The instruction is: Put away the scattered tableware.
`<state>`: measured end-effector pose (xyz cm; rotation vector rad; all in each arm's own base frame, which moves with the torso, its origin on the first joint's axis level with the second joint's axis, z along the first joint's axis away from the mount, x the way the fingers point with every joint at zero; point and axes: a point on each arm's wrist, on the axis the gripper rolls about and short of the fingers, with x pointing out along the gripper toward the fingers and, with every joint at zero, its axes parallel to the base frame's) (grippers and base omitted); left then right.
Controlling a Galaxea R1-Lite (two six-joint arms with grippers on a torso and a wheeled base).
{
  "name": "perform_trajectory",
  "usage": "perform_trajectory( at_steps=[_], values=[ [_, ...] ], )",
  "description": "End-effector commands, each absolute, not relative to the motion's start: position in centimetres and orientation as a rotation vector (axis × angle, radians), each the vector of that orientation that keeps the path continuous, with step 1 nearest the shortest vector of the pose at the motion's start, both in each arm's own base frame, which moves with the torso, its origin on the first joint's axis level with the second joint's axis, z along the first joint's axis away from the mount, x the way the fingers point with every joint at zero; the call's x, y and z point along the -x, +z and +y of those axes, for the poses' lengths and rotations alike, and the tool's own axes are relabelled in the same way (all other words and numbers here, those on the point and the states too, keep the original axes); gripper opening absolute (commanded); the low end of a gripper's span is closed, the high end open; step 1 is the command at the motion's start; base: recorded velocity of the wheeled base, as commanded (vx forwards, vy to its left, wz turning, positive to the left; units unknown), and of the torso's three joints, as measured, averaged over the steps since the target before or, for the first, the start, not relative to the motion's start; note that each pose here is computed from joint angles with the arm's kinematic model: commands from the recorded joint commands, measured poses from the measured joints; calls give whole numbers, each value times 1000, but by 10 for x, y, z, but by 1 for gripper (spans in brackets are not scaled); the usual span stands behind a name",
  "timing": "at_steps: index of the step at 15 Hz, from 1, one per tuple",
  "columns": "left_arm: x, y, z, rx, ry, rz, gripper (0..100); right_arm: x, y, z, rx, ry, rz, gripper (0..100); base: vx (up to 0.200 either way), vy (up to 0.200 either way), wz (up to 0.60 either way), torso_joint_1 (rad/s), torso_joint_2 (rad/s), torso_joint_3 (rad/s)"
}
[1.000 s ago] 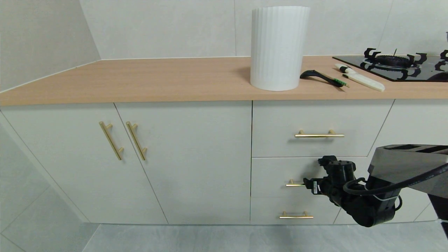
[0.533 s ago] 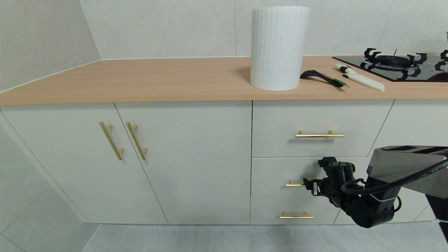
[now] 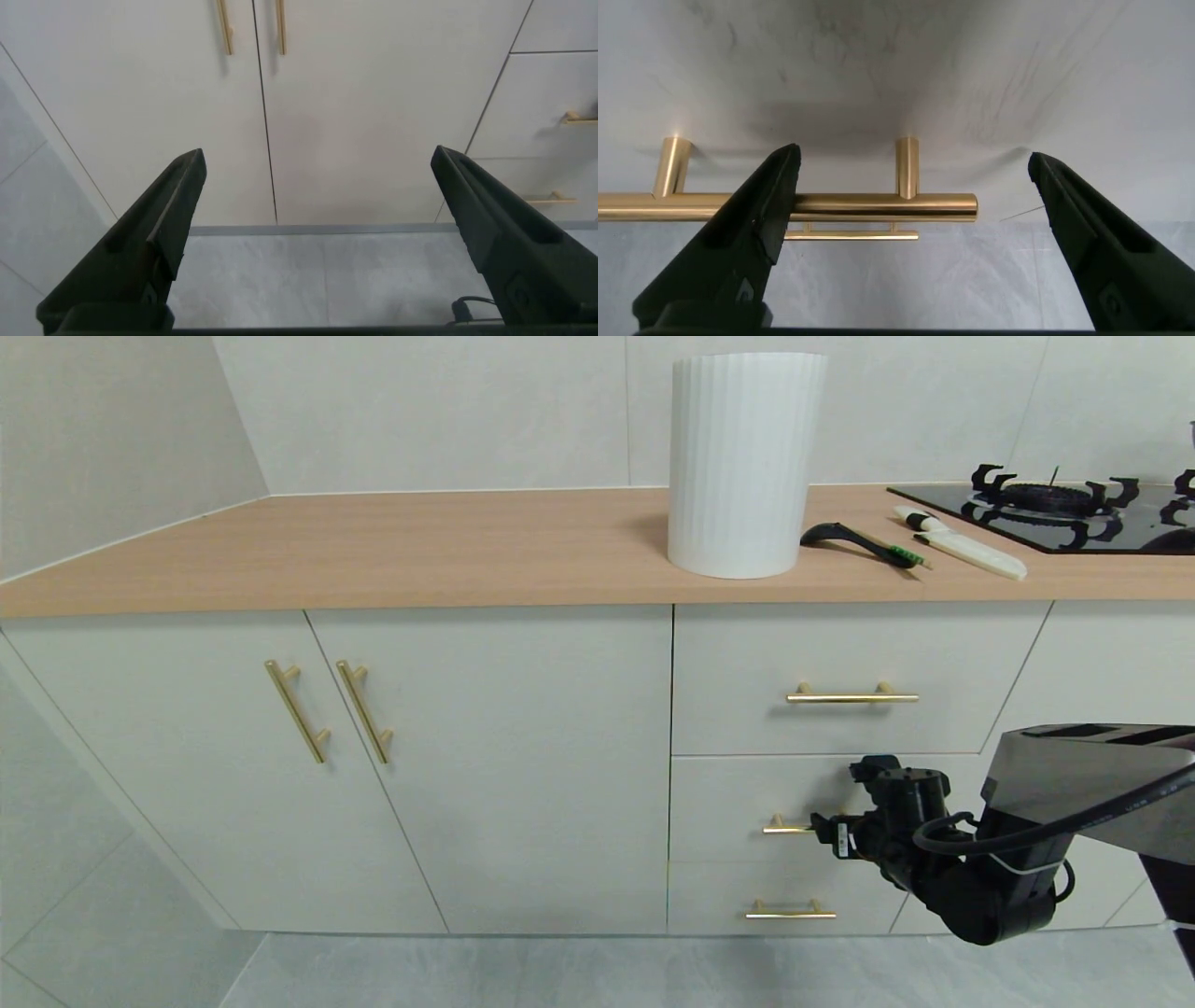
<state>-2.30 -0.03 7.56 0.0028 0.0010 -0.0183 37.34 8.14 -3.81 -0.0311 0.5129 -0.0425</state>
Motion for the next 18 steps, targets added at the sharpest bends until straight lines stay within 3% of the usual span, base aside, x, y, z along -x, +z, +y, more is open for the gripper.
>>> perform_trajectory(
  at_steps=[1,15,18],
  values=[
    [23,76,0,-3,-18,2,100,-373,-37,82,32,-41,513,100,0,0,0,0,0,0],
    [23,76,0,-3,-17,2,100,-364,-35,80,49,-42,575,100,0,0,0,0,0,0],
    [23,76,0,-3,-18,2,100,-351,-15,77,57,-33,617,100,0,0,0,0,0,0]
  ],
)
